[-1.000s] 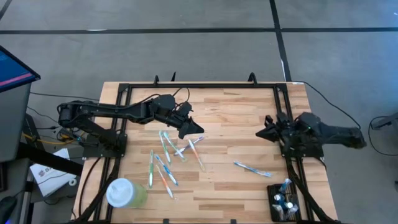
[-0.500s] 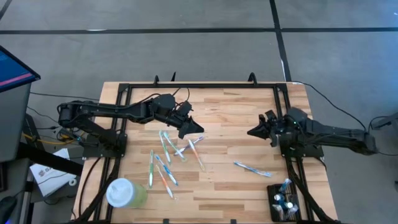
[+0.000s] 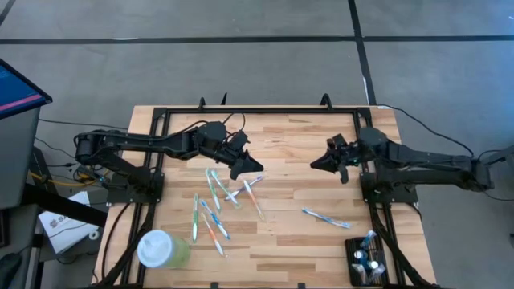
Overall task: Pick & Place toothbrushing station
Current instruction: Put the top left green toothbrush into the black organizer
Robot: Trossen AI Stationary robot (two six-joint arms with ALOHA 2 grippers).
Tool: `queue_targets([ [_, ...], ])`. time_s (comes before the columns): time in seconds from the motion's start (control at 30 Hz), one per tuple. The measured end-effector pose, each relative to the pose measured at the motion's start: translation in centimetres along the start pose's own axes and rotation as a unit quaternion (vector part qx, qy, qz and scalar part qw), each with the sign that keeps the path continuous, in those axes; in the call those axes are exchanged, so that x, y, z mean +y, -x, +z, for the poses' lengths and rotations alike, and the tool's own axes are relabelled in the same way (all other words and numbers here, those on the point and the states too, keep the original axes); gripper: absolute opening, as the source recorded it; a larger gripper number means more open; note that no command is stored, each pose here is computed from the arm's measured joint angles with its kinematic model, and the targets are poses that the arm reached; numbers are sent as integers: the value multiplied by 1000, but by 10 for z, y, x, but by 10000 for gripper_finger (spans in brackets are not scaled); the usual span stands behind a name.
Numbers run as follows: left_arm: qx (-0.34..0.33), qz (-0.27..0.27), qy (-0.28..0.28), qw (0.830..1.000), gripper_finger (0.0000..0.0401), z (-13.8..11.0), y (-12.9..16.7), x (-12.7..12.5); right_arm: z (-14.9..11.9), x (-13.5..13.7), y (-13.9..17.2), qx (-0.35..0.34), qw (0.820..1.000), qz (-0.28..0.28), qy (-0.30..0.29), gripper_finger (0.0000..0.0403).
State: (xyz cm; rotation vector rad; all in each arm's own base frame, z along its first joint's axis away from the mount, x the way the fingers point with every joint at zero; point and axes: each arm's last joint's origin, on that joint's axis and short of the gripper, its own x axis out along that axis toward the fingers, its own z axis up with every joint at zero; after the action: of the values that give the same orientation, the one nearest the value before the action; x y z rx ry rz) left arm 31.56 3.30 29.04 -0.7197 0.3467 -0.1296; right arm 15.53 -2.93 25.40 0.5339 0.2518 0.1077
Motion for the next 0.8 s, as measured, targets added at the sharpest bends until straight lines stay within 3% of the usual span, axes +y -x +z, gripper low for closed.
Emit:
queue_targets([
  [0.2,0,0,-14,1000,53,0,0,0,19,4,-11,56,998,-36,7,0],
  [0.53,-2,5,-35,999,53,1,1,2,39,24,-33,45,995,-90,24,0],
  [0.8,1,26,-11,1000,48,4,4,11,38,33,-58,31,997,-69,32,0],
])
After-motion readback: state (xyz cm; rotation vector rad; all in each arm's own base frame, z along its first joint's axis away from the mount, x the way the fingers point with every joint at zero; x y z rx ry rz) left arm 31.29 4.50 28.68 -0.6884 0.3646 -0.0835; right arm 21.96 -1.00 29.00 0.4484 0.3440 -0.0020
